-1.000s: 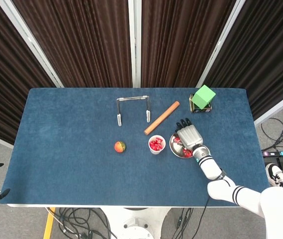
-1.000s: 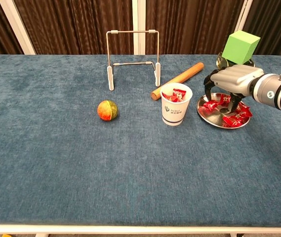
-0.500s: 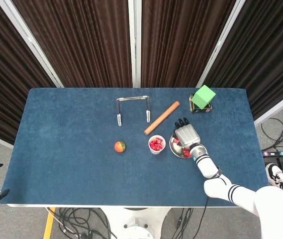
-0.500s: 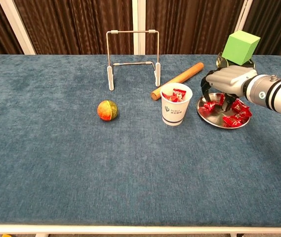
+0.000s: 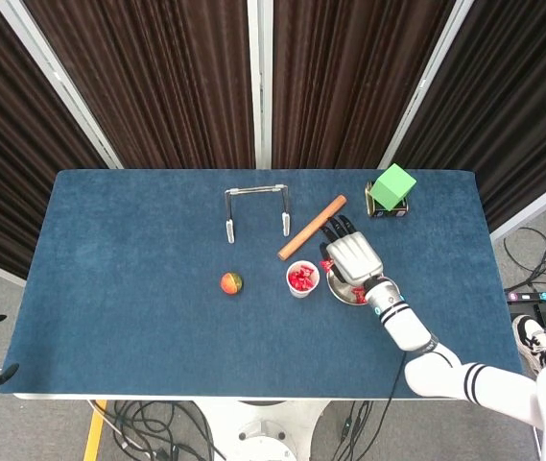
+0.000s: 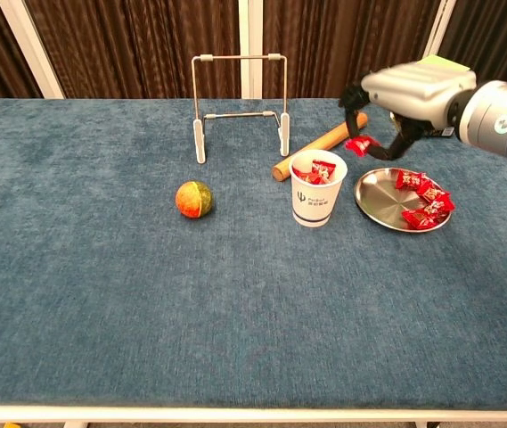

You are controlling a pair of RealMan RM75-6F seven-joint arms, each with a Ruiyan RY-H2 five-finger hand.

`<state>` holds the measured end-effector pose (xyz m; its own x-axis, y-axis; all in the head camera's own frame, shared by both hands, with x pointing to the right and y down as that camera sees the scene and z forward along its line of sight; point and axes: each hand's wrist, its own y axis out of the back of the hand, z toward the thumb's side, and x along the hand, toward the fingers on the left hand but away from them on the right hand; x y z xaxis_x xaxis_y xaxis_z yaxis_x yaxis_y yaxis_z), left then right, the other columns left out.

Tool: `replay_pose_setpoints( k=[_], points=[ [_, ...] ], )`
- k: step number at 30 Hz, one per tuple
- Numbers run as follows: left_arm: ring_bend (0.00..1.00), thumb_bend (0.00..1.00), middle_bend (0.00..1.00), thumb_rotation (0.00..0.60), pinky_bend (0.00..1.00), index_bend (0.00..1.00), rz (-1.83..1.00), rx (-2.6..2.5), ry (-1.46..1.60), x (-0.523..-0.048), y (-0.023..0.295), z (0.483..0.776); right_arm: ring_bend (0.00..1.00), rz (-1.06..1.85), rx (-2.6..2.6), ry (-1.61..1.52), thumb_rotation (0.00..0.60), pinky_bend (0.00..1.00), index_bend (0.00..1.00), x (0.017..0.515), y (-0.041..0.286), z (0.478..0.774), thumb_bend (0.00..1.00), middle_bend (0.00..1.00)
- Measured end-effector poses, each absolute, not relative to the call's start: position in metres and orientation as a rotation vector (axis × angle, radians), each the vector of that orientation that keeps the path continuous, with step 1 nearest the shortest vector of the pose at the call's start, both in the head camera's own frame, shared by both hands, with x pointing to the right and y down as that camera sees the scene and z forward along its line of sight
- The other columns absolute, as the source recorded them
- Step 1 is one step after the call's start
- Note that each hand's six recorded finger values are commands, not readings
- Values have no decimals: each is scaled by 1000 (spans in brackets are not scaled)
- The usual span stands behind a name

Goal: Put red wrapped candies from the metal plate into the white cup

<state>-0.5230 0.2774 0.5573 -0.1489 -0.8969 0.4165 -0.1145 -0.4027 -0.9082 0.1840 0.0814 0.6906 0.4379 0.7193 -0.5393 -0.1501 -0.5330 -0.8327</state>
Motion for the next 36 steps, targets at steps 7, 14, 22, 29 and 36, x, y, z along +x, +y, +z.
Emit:
replay_pose_setpoints(
  k=[7,14,22,29,36],
  points=[
    [108,0,187,600,187,317,-1617,-1494,1171,-524,278,556,0,1120,-1836,-475,600,7,477,160,87,670,365,131],
    [108,0,187,600,186,317,-1626,-1493,1176,-526,279,557,0,1154,-1839,-393,600,6,349,146,97,691,321,115],
    [108,0,187,600,186,317,-1624,-1493,1176,-526,280,556,0,1183,-1814,-432,600,6,284,157,90,687,223,112],
    [108,0,187,600,187,317,-1610,-1504,1170,-523,276,558,0,1323,-1734,-471,600,6,326,212,77,686,253,116],
    [108,0,187,600,187,317,-1601,-1509,1162,-520,274,559,0,1501,-1671,-420,600,6,367,262,82,708,308,114]
  ],
)
